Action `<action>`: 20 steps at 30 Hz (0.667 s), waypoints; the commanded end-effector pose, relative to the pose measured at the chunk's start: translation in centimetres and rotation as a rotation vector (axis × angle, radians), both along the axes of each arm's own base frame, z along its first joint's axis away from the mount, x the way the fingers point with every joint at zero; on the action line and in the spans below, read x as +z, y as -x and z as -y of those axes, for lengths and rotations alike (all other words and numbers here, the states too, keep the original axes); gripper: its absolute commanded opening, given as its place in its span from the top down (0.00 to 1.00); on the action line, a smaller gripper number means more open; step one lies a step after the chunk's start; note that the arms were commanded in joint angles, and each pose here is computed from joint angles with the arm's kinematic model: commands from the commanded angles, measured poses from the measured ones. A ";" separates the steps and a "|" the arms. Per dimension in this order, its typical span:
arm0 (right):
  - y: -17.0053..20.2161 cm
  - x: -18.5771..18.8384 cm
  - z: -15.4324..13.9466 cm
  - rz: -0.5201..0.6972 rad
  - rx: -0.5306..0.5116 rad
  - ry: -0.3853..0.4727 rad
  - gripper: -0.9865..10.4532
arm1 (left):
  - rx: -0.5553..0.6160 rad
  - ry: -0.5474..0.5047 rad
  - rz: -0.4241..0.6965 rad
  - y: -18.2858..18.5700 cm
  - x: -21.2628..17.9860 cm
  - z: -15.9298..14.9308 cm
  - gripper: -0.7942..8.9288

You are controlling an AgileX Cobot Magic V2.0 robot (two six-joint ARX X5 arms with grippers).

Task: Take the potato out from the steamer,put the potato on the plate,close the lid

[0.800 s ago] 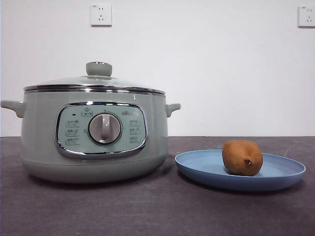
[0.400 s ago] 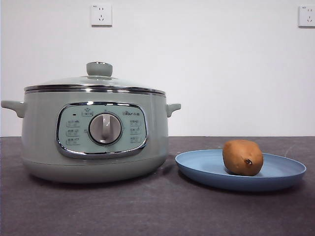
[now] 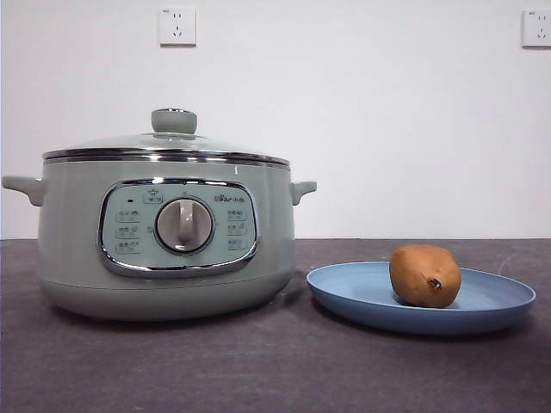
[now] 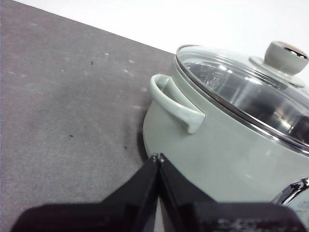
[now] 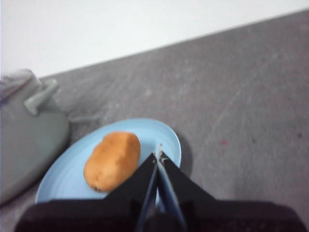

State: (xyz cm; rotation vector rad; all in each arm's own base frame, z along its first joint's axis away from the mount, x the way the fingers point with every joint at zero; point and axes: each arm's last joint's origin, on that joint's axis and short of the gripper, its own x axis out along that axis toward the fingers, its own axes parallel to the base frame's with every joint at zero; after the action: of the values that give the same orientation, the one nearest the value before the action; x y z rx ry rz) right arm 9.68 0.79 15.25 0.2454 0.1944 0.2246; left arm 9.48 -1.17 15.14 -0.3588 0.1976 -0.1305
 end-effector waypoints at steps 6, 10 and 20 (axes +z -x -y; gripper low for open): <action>0.2 -0.3 0.0 0.003 0.000 -0.006 0.91 | 0.007 0.000 -0.011 -0.1 -0.4 0.0 0.92; 0.1 -0.3 0.0 -0.002 -0.001 -0.006 0.91 | 0.007 0.000 -0.010 -0.1 -0.4 0.0 0.92; 0.1 -0.4 0.0 -0.008 -0.001 -0.006 0.91 | 0.007 0.000 -0.011 -0.1 -0.4 0.0 0.92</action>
State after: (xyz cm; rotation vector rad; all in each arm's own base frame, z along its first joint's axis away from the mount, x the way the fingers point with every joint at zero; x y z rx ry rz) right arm 9.55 0.78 15.37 0.2439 0.1793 0.2230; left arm 9.48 -1.17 15.15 -0.3592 0.1971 -0.1302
